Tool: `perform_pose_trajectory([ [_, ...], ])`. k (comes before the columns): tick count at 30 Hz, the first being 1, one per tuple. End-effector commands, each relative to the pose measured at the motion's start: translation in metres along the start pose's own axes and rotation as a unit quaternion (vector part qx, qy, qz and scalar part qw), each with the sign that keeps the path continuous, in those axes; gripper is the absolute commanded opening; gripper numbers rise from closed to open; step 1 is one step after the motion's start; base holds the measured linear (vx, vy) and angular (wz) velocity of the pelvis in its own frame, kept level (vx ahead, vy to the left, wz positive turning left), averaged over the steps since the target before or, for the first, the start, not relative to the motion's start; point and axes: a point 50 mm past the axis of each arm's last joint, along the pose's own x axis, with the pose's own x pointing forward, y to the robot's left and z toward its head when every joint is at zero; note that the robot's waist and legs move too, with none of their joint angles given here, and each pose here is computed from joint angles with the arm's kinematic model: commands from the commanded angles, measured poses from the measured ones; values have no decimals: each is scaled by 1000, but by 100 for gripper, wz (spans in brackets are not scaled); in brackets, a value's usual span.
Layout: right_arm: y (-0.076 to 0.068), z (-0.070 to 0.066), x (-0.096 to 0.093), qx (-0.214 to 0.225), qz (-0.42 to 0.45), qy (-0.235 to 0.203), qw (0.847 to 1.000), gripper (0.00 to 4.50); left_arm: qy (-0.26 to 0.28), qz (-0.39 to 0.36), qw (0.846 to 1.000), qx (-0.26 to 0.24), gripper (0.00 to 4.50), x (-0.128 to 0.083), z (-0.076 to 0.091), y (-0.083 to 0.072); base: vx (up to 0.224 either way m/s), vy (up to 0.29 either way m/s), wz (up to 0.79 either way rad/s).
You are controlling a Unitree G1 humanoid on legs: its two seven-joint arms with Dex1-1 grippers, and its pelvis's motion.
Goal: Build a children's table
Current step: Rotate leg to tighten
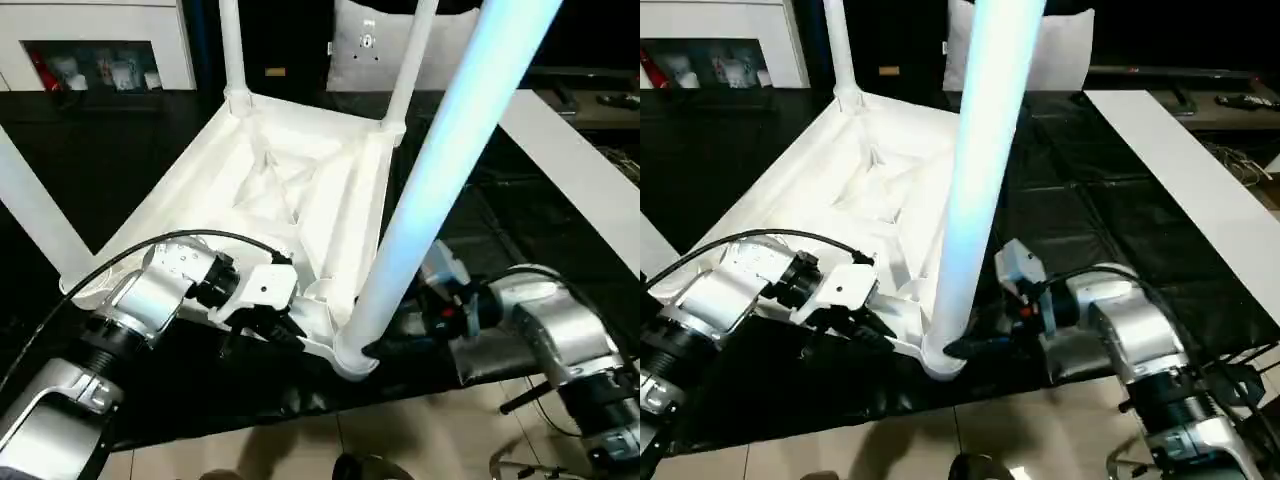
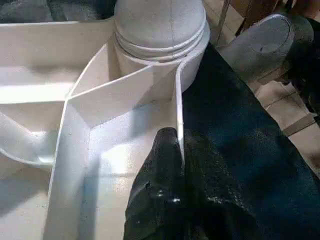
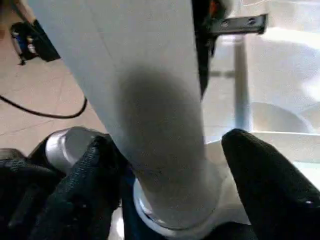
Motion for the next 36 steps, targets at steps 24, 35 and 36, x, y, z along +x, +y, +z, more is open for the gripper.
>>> perform_pose_trajectory([
  [24,3,1,23,49,-116,-79,989,207,-11,104,990,-95,0,-11,-8,1,0,0,0],
  [35,-17,-2,47,122,-422,-118,891,199,-47,219,957,-183,0,15,17,6,0,0,0],
  [36,-21,-1,51,140,-449,-130,873,199,-54,231,953,-187,0,22,22,10,0,0,0],
])
